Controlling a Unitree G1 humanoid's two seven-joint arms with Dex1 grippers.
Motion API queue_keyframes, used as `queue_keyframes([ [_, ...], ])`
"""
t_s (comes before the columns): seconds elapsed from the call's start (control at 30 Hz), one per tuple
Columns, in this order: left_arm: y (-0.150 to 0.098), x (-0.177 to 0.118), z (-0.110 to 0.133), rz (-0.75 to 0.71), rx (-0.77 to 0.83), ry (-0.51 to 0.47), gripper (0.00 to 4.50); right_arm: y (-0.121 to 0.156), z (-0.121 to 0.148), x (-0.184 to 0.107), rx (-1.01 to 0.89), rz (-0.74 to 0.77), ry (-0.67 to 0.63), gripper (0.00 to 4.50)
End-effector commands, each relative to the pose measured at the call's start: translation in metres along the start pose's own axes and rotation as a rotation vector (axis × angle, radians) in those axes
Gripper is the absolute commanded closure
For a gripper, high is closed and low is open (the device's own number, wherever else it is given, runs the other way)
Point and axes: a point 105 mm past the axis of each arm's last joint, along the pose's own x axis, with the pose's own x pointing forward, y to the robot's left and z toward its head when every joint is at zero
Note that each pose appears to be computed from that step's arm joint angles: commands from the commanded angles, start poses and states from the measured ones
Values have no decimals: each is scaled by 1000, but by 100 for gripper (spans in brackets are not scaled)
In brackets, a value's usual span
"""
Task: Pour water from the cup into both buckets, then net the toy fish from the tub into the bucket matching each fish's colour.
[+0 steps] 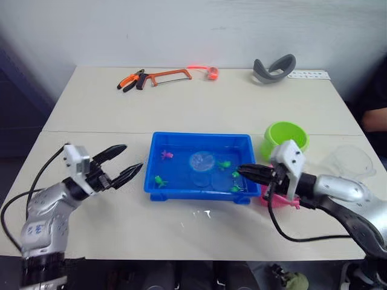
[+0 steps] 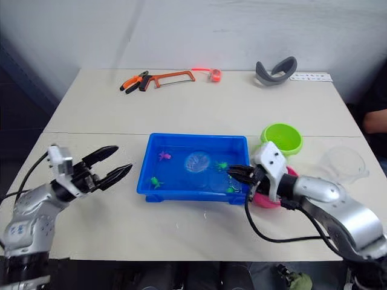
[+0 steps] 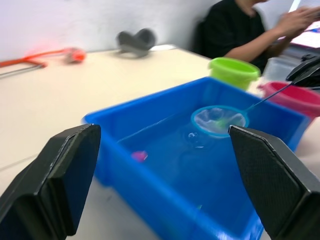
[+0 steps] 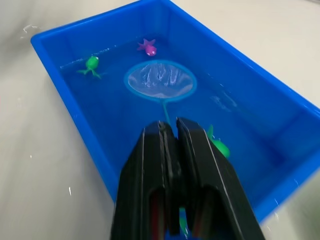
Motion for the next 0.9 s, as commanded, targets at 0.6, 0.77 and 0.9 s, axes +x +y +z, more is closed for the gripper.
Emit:
queue_keyframes([
  [0.6, -14, -12, 31, -142, 75, 174, 5, 9, 9, 92, -132, 55, 15, 450],
  [0.77, -3, -20, 36, -188, 112, 311, 5, 19, 19, 100, -132, 96, -81, 450],
  [0.9, 8, -22, 45, -204, 139, 333, 5, 27, 24, 101, -138, 123, -140, 450],
])
